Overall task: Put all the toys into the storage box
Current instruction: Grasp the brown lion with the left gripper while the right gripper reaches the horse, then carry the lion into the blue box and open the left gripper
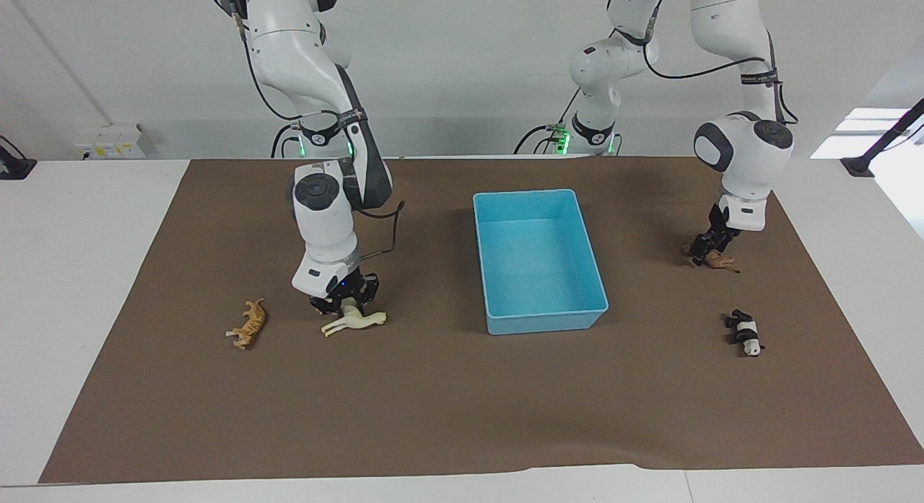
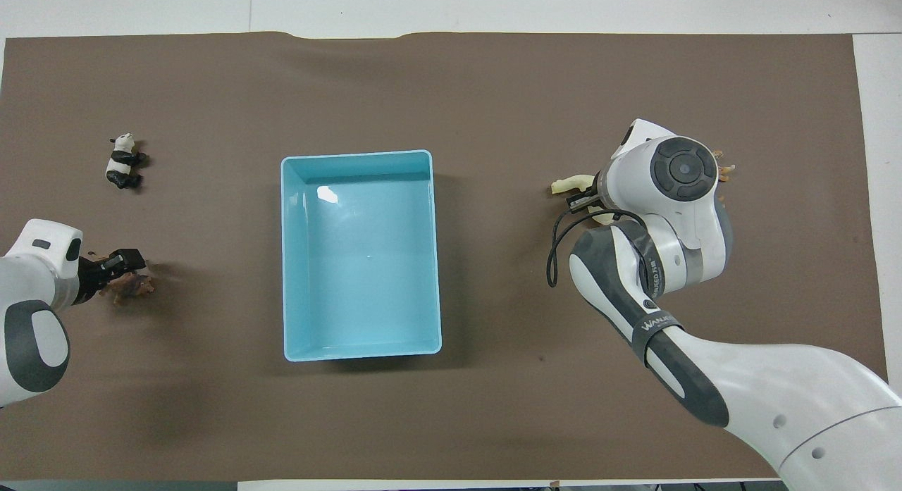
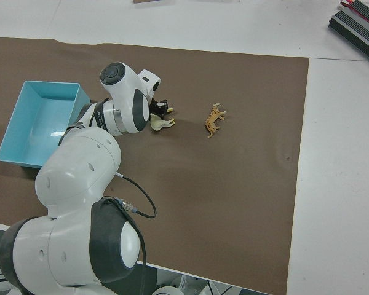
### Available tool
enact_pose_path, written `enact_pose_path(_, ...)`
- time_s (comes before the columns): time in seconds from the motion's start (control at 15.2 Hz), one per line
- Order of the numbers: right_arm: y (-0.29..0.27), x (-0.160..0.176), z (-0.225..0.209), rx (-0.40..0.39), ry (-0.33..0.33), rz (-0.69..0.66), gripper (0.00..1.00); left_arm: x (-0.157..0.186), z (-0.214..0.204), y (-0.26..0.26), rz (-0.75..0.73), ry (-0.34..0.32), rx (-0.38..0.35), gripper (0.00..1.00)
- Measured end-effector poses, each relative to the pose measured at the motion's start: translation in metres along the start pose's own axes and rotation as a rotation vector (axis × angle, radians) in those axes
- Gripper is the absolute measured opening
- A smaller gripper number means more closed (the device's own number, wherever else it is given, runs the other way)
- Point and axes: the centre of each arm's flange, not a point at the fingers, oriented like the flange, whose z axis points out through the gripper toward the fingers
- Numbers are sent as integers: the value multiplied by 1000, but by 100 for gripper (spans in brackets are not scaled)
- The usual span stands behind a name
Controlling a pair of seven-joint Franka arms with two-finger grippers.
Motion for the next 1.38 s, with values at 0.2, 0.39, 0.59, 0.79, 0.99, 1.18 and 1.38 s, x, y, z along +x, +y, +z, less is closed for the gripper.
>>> enact_pose_path(0.2, 0, 0, 0, 0, 0, 0, 42, 1, -2, 0, 10, 8, -1, 33)
enact_pose_path(0.39, 4, 3, -5, -4, -24, 2, 41, 8, -8, 2, 11, 27, -5, 33)
enact_pose_path(0.59, 30, 15, -47, -24, -66, 26, 41, 41, -48, 30, 31, 8, -6, 33)
enact_pose_path(0.79, 60, 22, -118, -29, -96, 70, 41, 65, -127, 106, -13, -32, -9, 33)
enact_pose_path(0.99, 87, 22, -185, -30, -112, 114, 41, 47, -171, 180, -61, -45, -18, 33)
enact_pose_path(1.18, 96, 21, -214, -30, -109, 119, 41, 15, -175, 234, -98, -59, -34, 33)
enact_pose_path(1.38, 95, 22, -215, -29, -111, 116, 41, -27, -178, 292, -101, -78, -85, 33)
